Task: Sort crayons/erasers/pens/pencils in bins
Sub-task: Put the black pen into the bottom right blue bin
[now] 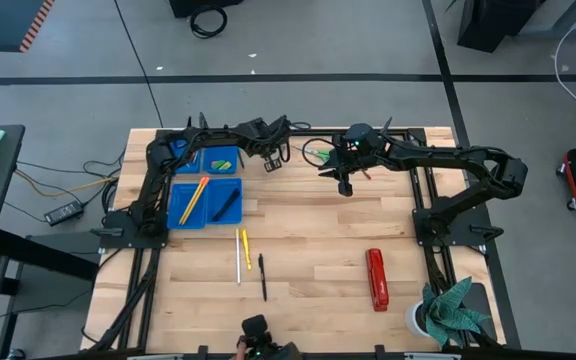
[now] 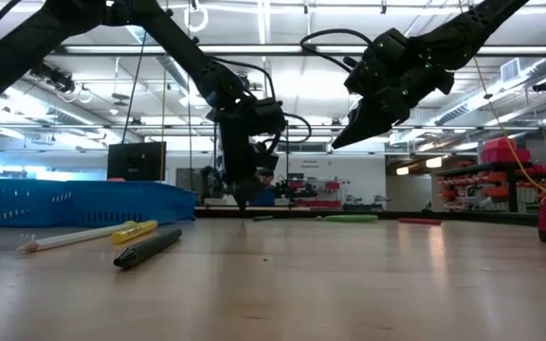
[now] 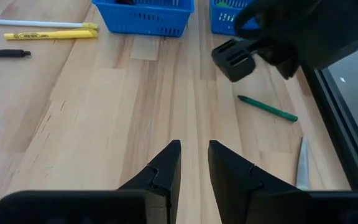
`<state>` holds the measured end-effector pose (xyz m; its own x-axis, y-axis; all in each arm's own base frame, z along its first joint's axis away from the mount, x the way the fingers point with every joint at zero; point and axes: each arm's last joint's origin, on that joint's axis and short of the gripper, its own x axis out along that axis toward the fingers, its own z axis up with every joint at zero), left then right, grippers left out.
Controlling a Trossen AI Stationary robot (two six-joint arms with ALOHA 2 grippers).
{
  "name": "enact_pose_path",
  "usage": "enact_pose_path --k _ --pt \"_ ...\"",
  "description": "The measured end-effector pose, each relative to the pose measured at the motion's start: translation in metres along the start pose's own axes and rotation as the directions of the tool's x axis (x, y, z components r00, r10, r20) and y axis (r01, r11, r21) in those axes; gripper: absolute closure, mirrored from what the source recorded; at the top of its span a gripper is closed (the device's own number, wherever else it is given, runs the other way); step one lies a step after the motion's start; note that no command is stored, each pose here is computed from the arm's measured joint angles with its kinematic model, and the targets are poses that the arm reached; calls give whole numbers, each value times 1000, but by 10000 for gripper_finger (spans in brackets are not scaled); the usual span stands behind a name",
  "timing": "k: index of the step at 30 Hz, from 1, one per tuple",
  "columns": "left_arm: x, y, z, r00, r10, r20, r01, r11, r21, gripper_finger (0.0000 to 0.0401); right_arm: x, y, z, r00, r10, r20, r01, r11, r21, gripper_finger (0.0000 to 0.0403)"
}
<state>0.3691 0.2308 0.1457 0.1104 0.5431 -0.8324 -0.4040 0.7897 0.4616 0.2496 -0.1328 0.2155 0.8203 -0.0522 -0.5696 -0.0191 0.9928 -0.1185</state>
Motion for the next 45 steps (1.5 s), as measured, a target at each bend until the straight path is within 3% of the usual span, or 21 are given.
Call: enact_pose_path --k 5,10,12,16,21,23,27,30,34,39,43,45 --pt "-8 3 2 998 -57 -8 56 991 -119 378 0 0 0 1000 0 1 0 1000 -8 315" --pt "-14 2 14 948 -308 80 318 928 -191 375 0 0 0 1000 -1 3 1 1000 -17 315" --pt "-23 4 23 933 -339 125 357 916 -185 375 0 0 0 1000 -2 4 2 1000 -18 315" --pt "-37 9 34 940 -310 139 332 927 -173 383 0 0 0 1000 1 2 0 1000 -18 315" --pt "-36 19 31 980 -186 73 196 964 -177 392 0 0 0 1000 0 2 0 1000 -18 315" --pt "-35 22 30 969 -232 84 244 946 -212 391 0 0 0 1000 0 4 0 1000 -19 315" --pt "-35 18 33 895 -420 149 443 871 -210 377 0 0 0 1000 -1 4 1 1000 -19 315" --pt "-35 17 35 907 -389 162 415 891 -185 371 0 0 1 1000 -1 6 2 1000 -20 315" --pt "-29 30 33 932 -324 165 355 907 -228 376 0 0 1 1000 -2 8 2 1000 -19 315" --pt "-3 43 23 968 -240 78 253 921 -297 380 0 0 1 1000 -3 11 4 1000 -15 315" --pt "18 36 18 910 -408 76 409 854 -322 375 0 0 1 1000 -4 12 4 1000 -15 315" --pt "20 29 18 901 -428 74 429 849 -308 374 0 0 1 1000 -4 12 4 1000 -16 315"
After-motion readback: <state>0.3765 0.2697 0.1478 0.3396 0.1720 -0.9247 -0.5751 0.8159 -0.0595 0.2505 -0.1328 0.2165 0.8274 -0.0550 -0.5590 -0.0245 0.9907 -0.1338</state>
